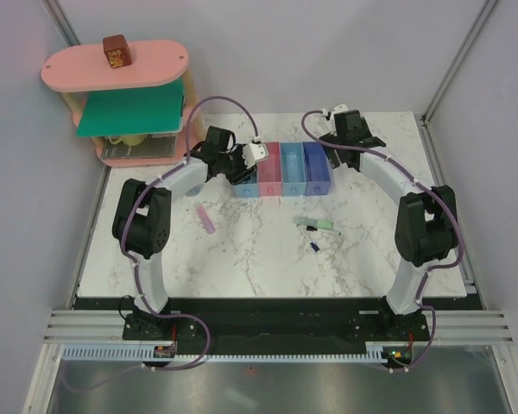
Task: Sort the stationery into containers
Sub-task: Place the stationery in the storage box, then pick up the stationery from the center of the board.
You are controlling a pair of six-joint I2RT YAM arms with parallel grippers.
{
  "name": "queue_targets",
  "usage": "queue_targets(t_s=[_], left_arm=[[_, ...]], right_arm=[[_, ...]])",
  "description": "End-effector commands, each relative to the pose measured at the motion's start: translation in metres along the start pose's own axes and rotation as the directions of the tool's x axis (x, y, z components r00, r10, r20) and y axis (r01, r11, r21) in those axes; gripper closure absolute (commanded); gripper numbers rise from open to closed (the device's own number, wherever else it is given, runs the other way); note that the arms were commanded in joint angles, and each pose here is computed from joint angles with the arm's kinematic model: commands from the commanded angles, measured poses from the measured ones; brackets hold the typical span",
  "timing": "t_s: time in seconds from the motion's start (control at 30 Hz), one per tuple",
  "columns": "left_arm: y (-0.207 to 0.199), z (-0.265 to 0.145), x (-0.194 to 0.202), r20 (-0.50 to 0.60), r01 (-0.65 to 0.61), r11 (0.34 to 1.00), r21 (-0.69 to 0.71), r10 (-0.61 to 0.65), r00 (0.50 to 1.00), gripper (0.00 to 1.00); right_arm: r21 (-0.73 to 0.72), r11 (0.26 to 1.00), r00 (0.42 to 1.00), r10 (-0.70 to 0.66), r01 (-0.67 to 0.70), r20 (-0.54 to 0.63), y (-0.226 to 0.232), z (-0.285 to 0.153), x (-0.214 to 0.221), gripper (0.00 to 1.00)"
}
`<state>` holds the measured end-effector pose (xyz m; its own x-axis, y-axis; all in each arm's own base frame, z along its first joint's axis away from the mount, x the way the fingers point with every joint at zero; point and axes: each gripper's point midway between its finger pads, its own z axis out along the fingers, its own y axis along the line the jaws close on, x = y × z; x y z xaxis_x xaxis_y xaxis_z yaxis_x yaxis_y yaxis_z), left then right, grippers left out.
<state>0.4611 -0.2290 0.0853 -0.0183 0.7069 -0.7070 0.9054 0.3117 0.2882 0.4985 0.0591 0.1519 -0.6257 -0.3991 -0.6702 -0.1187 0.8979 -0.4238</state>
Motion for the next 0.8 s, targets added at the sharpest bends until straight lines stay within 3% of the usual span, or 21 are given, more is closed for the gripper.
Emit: queue_targets(t_s=[0.0, 0.17, 0.37, 0.5, 0.57, 0.67, 0.7, 0.77], left_arm=[[0.045, -0.033, -0.041, 0.037, 0.028, 0.985, -0.173, -0.021, 0.999, 0.49], [0.06, -0.079, -0.065, 0.036, 0.074, 0.957, -0.279, -0.067, 0.997, 0.48], [0.052, -0.121, -0.015, -0.097, 0.126, 0.912, -0.389, -0.177, 0.979, 0.43], [0.048, -0.139, 0.034, -0.177, 0.195, 0.876, -0.441, -0.298, 0.938, 0.34], [0.045, -0.14, 0.051, -0.189, 0.254, 0.856, -0.449, -0.37, 0.91, 0.18], [0.049, -0.143, 0.072, -0.201, 0.307, 0.82, -0.483, -0.445, 0.872, 0.17], [0.053, -0.146, 0.079, -0.201, 0.32, 0.807, -0.496, -0.465, 0.862, 0.01], [0.056, -0.144, 0.091, -0.207, 0.343, 0.787, -0.513, -0.501, 0.84, 0.0]], right_arm=[[-0.094, 0.989, 0.993, -0.114, 0.114, 0.002, -0.001, -0.036, 0.012, 0.06], [-0.186, 0.957, 0.974, -0.227, 0.222, -0.008, 0.0, -0.073, 0.037, 0.05], [-0.219, 0.939, 0.964, -0.267, 0.263, 0.011, -0.006, -0.109, 0.058, 0.03], [-0.261, 0.93, 0.964, -0.267, 0.26, 0.009, -0.003, -0.124, 0.066, 0.02], [-0.262, 0.93, 0.964, -0.264, 0.257, 0.009, -0.004, -0.128, 0.068, 0.02], [-0.26, 0.932, 0.966, -0.259, 0.254, 0.017, -0.006, -0.135, 0.068, 0.02], [-0.26, 0.932, 0.966, -0.257, 0.254, 0.022, -0.007, -0.137, 0.067, 0.02], [-0.265, 0.931, 0.966, -0.258, 0.253, 0.015, -0.006, -0.138, 0.071, 0.02]])
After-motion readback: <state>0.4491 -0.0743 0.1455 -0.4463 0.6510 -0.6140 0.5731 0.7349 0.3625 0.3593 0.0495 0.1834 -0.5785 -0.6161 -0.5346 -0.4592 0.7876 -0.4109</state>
